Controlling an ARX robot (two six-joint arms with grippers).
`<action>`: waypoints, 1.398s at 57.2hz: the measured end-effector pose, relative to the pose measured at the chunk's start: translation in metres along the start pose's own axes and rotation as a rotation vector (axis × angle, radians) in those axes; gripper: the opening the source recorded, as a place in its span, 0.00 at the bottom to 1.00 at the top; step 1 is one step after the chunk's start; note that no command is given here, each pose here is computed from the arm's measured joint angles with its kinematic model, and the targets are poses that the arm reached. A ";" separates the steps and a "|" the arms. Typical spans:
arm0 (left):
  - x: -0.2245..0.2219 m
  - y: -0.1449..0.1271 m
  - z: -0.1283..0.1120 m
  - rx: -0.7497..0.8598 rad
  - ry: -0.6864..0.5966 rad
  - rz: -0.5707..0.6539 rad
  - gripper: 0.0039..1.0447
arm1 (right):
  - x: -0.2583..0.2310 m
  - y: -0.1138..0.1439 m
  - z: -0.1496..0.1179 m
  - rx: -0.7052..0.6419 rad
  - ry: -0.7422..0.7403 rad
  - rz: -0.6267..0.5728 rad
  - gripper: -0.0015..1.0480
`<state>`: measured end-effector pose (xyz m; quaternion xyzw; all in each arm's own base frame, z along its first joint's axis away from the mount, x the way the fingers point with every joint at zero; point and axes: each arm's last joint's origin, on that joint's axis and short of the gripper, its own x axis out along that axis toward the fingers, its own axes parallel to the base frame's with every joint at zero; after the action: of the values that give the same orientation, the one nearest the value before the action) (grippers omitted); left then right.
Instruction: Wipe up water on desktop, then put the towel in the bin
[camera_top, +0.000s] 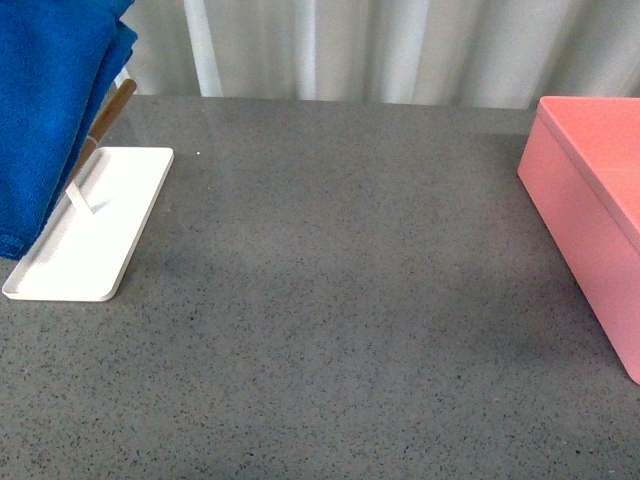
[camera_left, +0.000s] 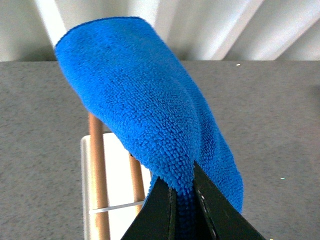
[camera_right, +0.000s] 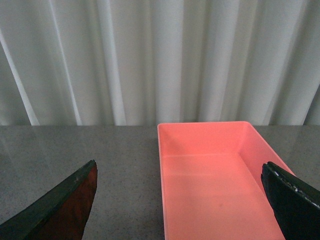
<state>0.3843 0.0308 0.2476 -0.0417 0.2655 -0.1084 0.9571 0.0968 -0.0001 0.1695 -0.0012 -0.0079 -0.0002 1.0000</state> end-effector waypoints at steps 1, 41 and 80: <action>-0.002 -0.003 0.000 -0.005 -0.007 -0.025 0.04 | 0.000 0.000 0.000 0.000 0.000 0.000 0.93; -0.012 -0.138 0.005 -0.083 -0.105 -0.644 0.04 | 0.000 0.000 0.000 0.000 0.000 0.000 0.93; -0.012 -0.143 -0.001 -0.058 -0.103 -0.626 0.04 | 0.111 0.012 0.049 0.295 0.259 0.358 0.93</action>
<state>0.3470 -0.1053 0.2726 -0.1541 0.1938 -0.3877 0.8879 0.2070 0.0119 0.2198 0.1434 0.1204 0.1777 0.9661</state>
